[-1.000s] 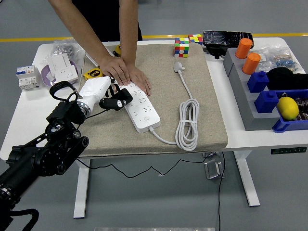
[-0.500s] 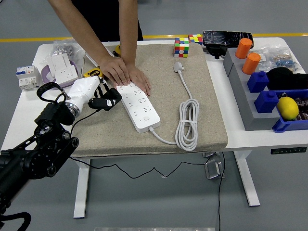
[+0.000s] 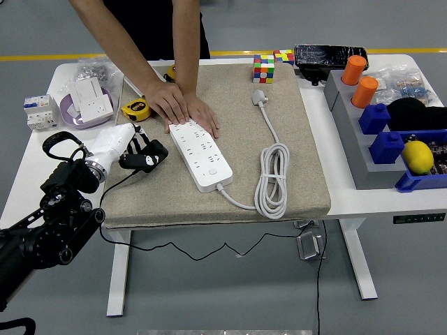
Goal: Pick up the plug,place it near the board,insert it into the board,press the button
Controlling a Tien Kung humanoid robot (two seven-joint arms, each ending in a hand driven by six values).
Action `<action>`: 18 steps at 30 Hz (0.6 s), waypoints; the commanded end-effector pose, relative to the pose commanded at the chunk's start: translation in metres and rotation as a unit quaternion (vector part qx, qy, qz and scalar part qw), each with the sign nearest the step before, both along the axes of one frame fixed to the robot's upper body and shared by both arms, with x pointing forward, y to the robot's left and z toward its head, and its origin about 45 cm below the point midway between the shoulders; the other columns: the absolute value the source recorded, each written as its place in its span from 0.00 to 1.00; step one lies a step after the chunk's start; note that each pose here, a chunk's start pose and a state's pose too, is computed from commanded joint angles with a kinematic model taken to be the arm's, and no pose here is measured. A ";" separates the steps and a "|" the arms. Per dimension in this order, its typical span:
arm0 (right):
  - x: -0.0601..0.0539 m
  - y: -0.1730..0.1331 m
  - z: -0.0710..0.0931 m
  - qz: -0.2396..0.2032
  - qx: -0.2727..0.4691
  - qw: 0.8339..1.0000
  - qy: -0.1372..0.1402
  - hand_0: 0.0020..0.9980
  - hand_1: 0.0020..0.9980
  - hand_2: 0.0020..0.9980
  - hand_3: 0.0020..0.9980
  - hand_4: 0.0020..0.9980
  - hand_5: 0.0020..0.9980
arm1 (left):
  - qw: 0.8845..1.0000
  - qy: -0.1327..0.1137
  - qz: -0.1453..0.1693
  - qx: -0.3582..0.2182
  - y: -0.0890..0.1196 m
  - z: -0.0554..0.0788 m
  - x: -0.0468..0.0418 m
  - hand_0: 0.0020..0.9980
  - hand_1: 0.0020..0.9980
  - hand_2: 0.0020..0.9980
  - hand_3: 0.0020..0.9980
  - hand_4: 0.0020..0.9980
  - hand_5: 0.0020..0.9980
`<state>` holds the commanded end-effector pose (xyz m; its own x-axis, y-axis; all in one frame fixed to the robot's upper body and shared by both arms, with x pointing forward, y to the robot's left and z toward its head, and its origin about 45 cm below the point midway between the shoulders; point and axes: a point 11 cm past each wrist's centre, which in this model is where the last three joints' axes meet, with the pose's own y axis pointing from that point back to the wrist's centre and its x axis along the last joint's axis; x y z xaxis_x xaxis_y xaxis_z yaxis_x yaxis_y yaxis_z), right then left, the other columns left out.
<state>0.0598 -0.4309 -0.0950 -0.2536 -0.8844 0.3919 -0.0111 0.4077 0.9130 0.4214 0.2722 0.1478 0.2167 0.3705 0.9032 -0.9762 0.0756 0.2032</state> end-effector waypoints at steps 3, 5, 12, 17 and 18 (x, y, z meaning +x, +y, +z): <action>0.001 0.000 0.000 0.002 0.000 1.000 0.000 0.87 0.79 0.76 0.78 1.00 0.84 | 1.000 -0.001 -0.002 -0.011 0.000 0.002 0.0008 0.39 0.45 0.42 0.40 0.76 0.34; 0.001 0.000 0.000 0.002 0.000 1.000 0.000 0.87 0.79 0.76 0.78 1.00 0.84 | 1.000 0.001 -0.003 -0.015 0.000 0.001 0.0009 0.39 0.45 0.42 0.40 0.76 0.34; 0.001 0.000 0.000 0.000 0.000 1.000 -0.001 0.86 0.79 0.76 0.78 1.00 0.84 | 1.000 0.006 -0.007 -0.014 0.001 0.000 0.0004 0.48 0.65 0.56 0.53 0.93 0.40; 0.001 0.000 0.000 0.000 0.001 1.000 -0.001 0.87 0.79 0.76 0.78 1.00 0.84 | 1.000 0.006 -0.007 -0.010 0.002 0.000 0.0005 0.61 0.77 0.73 0.67 1.00 0.44; 0.001 0.000 0.000 0.000 0.000 1.000 -0.001 0.87 0.79 0.76 0.78 1.00 0.84 | 1.000 0.006 -0.007 -0.010 0.003 0.000 0.0004 0.61 0.77 0.73 0.67 1.00 0.44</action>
